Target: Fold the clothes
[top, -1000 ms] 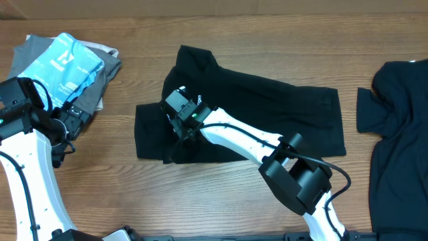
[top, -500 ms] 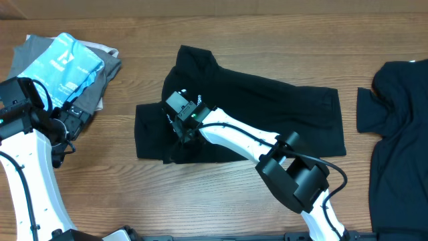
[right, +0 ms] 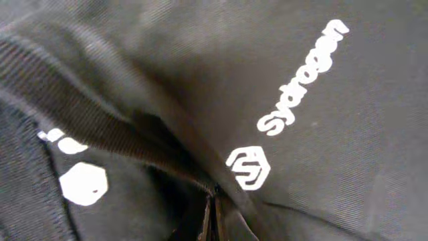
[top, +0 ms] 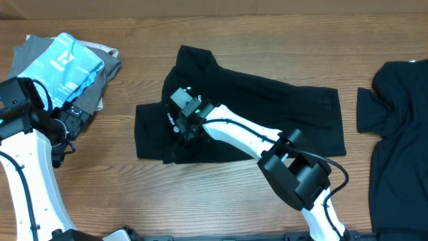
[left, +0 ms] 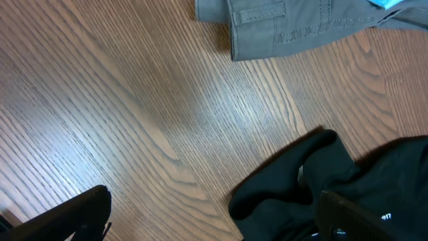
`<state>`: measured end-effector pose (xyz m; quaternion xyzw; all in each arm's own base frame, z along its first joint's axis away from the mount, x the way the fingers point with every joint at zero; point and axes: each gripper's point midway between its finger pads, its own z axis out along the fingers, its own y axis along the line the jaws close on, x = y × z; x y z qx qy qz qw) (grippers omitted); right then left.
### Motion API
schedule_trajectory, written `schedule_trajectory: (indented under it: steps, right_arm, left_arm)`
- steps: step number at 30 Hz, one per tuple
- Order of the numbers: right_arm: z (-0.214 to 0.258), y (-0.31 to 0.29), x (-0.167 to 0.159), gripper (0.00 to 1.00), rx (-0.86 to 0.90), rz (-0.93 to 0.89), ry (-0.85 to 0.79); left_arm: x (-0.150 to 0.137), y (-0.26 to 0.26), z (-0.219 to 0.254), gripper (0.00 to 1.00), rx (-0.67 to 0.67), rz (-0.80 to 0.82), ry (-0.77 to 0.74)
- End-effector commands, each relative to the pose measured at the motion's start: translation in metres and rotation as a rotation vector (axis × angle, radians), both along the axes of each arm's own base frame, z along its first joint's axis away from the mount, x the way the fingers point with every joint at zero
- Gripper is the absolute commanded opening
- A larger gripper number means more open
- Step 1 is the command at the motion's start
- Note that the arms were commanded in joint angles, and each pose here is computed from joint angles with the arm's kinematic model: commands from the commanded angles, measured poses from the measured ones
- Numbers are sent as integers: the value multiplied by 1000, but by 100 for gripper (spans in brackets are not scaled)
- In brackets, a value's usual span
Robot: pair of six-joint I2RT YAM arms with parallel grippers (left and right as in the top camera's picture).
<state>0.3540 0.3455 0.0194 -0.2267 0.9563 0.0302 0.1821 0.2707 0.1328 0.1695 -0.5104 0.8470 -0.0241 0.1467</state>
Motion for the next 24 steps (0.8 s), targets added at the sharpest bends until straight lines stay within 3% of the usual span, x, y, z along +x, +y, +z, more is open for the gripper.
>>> schedule_trajectory:
  steps: [1,14,24]
  right_arm:
    - [22,2,17,4,47,-18,-46]
    - [39,5,34,4,53,17,-103]
    - [41,-22,59,4,20,-59,-147]
  left_arm:
    - [2,0,1,100,3,-20,0]
    - [2,0,1,100,3,-20,0]
    - [2,0,1,100,3,-20,0]
